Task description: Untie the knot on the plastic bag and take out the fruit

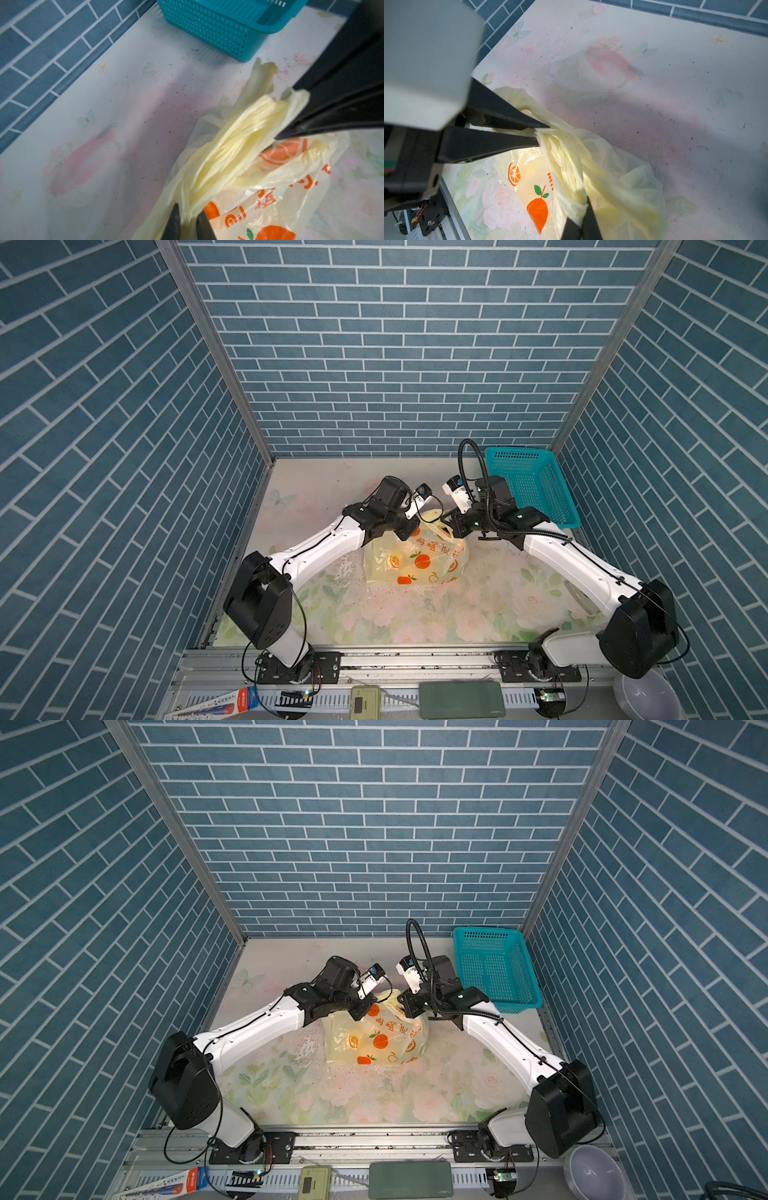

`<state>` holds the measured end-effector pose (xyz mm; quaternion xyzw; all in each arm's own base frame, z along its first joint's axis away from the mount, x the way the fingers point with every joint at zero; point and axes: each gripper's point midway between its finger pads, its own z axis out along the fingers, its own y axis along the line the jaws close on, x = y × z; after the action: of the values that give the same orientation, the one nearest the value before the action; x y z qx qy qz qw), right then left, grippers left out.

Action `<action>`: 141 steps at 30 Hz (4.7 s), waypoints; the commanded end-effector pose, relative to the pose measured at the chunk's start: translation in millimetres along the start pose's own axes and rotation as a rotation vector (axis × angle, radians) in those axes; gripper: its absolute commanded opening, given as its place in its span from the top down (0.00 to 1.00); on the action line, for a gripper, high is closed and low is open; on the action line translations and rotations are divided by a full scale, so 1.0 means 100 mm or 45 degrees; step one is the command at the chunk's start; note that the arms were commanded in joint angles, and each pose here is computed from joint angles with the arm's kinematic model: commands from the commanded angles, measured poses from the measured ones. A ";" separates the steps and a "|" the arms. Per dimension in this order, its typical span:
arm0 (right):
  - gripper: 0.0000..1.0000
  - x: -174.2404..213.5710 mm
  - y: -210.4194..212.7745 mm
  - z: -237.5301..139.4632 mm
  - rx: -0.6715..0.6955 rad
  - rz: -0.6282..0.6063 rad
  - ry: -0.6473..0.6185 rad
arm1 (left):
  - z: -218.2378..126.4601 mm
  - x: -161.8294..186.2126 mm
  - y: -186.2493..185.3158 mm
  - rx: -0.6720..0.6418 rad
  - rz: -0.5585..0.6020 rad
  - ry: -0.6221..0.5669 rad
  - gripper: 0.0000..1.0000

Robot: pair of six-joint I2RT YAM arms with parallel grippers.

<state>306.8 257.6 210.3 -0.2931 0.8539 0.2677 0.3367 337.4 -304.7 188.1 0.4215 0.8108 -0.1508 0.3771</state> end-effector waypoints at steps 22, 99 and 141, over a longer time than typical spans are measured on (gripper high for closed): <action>1.00 0.27 -0.79 -0.31 0.250 0.414 -0.062 | -0.89 0.31 0.65 -0.246 -0.340 -0.244 0.92; 1.00 -0.67 -0.93 -0.45 0.254 0.278 -0.362 | -0.94 0.01 0.02 -0.183 -0.360 -0.334 0.00; 1.00 0.09 -0.25 -0.06 -0.052 0.366 -0.245 | -0.90 0.39 0.77 -0.327 -0.691 -0.432 1.00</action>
<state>328.0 238.8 221.3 -0.1731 0.8339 0.3530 0.3873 356.6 -193.5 242.0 0.1380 0.8151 -0.1987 0.5264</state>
